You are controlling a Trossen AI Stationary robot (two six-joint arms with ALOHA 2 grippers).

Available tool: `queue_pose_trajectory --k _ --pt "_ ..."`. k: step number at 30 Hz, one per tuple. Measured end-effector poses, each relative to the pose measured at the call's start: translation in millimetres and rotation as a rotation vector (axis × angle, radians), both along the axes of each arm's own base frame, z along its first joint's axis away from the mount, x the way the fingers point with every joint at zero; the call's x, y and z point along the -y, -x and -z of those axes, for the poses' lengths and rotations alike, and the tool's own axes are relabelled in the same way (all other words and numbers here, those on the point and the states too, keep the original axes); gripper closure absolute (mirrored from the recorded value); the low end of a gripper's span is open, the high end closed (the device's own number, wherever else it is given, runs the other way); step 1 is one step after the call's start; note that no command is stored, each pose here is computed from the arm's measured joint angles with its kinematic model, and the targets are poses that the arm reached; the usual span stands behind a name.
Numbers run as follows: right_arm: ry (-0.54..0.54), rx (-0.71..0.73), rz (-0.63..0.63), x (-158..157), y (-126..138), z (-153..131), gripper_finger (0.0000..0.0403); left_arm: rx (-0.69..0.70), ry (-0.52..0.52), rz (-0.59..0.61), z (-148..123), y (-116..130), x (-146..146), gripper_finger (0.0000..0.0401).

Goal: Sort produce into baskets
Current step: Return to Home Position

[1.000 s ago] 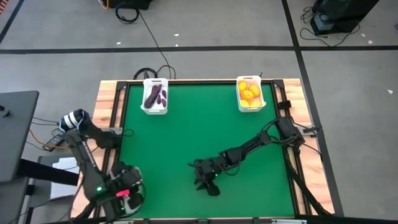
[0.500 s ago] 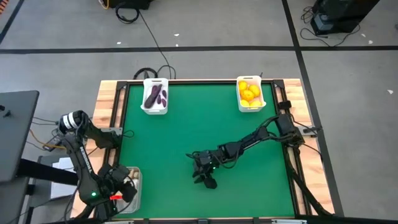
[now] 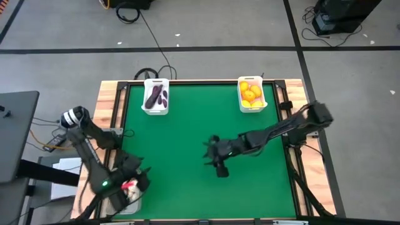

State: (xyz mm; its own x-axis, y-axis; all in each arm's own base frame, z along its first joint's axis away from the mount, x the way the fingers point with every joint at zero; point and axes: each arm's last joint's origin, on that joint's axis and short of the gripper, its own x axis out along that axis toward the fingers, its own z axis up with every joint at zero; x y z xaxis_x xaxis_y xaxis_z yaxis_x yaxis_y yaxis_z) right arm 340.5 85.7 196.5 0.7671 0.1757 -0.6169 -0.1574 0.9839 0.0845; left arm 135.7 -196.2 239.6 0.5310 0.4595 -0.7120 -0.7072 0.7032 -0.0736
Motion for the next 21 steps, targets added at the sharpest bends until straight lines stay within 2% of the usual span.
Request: queue_pose_trajectory --k 4,8,15,18,21 --pt "0.017 0.076 0.104 14.7 33.4 -22.7 0.0238 -0.048 -0.081 0.047 -12.8 -20.0 -24.4 0.0132" --pt "-0.013 0.158 0.2 25.9 71.8 -38.6 0.0238 -0.085 -0.134 0.138 -26.9 -43.1 -49.6 0.0133" --pt "-0.111 0.241 0.312 41.2 127.5 -39.4 0.0239 -0.067 -0.26 0.263 -49.8 -87.5 -96.5 0.0133" --pt "-0.118 0.266 0.359 46.1 142.6 -34.9 0.0244 -0.044 -0.329 0.314 -56.6 -105.4 -110.9 0.0133" --pt "-0.11 0.291 0.392 49.6 152.6 -31.2 0.0259 0.008 -0.353 0.372 -61.5 -121.6 -124.0 0.0133"
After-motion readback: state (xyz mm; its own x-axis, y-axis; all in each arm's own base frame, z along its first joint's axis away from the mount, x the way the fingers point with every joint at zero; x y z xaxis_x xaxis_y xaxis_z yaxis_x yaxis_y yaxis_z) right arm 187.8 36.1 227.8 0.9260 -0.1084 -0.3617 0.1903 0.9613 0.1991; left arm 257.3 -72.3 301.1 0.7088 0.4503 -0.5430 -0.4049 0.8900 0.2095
